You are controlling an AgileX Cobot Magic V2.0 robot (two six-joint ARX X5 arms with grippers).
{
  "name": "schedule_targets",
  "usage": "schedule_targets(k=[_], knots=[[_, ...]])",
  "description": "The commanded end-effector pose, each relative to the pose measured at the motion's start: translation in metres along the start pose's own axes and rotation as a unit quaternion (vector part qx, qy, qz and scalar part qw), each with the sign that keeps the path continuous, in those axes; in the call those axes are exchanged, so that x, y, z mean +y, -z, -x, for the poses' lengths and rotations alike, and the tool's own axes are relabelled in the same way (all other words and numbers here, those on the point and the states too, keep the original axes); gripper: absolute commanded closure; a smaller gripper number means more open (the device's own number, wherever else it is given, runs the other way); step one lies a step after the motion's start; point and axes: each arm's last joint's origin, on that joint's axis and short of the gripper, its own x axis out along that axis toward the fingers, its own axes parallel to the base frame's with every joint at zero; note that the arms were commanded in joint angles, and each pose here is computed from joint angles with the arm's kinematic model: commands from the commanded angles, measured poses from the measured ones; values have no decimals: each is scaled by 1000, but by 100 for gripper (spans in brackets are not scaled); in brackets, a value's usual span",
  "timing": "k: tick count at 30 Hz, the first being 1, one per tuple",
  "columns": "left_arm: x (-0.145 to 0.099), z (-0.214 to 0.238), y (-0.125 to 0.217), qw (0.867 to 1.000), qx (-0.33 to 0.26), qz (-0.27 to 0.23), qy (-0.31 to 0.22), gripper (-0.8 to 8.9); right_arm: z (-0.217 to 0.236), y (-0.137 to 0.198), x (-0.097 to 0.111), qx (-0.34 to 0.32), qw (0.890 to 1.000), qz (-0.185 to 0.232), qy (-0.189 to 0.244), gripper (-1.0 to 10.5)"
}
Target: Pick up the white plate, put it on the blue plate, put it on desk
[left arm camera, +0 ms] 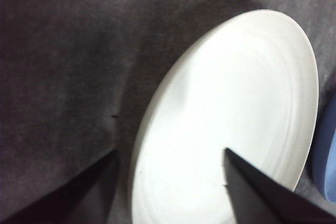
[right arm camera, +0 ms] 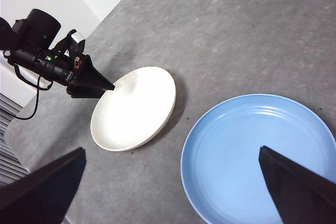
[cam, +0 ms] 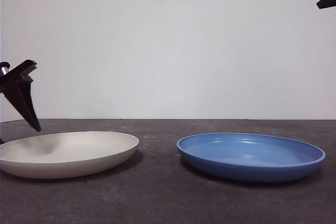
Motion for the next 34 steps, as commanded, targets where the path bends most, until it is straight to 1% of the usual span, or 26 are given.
schedule_targets(k=[1, 5, 12, 16, 23, 27, 30, 34], knots=[[3, -5, -5, 1000, 3, -7, 1, 545, 1, -4, 3, -7, 1000, 12, -5, 393], [6, -10, -5, 1000, 11, -1, 0, 549, 1, -4, 3, -7, 1000, 12, -5, 393], [7, -10, -5, 1000, 10, -2, -10, 730, 1, -4, 3, -7, 1000, 12, -6, 393], [7, -10, -6, 1000, 10, -4, -10, 798, 1, -4, 3, -7, 1000, 12, -6, 393], [6, -9, -7, 1000, 7, -8, -9, 798, 1, -4, 3, -7, 1000, 12, -5, 393], [1, -4, -12, 1000, 9, -8, -9, 798, 5, -6, 5, -8, 1000, 11, -5, 393], [-11, 1, -16, 1000, 17, -8, -8, 798, 10, -8, 9, -9, 1000, 10, 1, 394], [-38, 5, -21, 999, 39, -26, -5, 798, 20, -12, 15, -10, 999, 12, 32, 394]])
